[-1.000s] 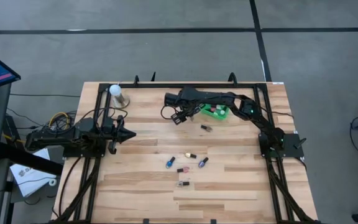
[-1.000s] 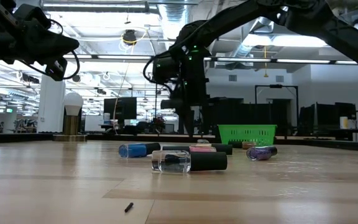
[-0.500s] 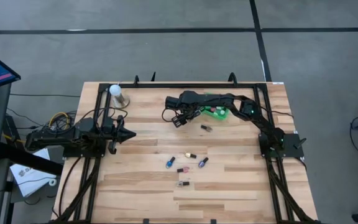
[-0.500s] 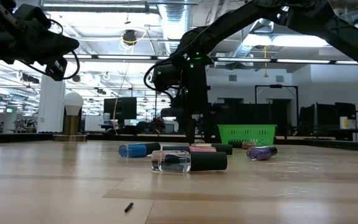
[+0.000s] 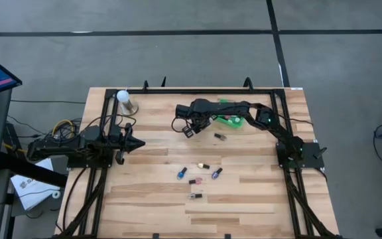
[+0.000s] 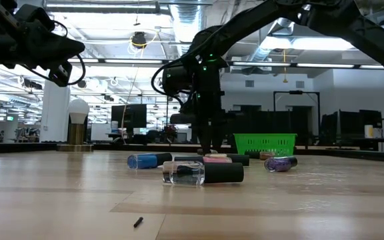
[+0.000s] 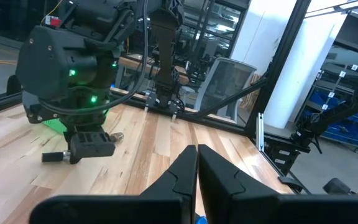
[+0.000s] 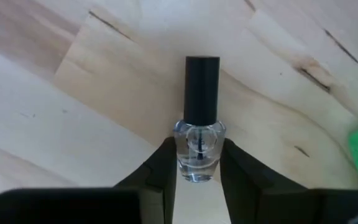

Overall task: Pick & Place Nail Polish
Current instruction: Put the right transparent nail polish into the green bin

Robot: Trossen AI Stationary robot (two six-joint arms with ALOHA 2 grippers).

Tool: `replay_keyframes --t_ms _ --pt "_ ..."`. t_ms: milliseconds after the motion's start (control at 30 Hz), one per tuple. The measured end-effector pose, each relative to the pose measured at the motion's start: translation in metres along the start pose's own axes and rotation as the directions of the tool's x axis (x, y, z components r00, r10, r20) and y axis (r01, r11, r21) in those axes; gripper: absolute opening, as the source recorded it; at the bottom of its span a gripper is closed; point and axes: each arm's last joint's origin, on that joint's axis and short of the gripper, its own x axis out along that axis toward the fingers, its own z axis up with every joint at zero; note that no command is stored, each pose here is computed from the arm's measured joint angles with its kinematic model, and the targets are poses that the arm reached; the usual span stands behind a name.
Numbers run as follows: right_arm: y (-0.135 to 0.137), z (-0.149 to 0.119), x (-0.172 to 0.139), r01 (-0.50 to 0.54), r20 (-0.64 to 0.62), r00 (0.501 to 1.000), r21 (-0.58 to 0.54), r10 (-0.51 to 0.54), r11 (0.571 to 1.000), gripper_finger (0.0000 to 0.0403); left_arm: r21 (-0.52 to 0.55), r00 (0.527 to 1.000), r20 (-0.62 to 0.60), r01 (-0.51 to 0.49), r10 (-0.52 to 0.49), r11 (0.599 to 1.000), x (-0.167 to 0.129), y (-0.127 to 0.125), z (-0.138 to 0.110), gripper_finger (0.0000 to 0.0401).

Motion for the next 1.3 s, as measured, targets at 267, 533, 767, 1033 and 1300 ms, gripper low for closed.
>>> replay_keyframes --t_ms 267,533,767,1033,1300 --pt "0.012 -0.012 -0.004 -0.009 -0.010 1.000 -0.059 0.008 0.998 0.0087 0.000 1.000 0.000 0.000 0.000 1.000 0.000 0.000 0.000 0.0008" --pt "0.024 -0.024 -0.022 -0.063 -0.003 0.998 -0.114 0.063 0.991 0.0088 0.000 1.000 0.000 0.000 0.000 1.000 0.000 0.000 0.000 0.0008" --pt "0.012 -0.032 -0.065 -0.089 0.031 0.995 -0.165 0.095 0.982 0.0088 0.000 1.000 0.001 0.000 0.000 1.000 0.000 0.000 0.000 0.0008" --pt "-0.051 -0.027 -0.130 -0.039 0.108 0.992 -0.163 0.057 0.986 0.0088 0.000 1.000 0.001 0.000 0.000 1.000 0.000 0.000 0.000 0.0008" --pt "-0.105 -0.017 -0.146 0.026 0.068 0.998 -0.206 -0.012 0.978 0.0088 0.000 1.000 0.000 0.000 0.000 1.000 0.000 0.000 0.000 0.0008"
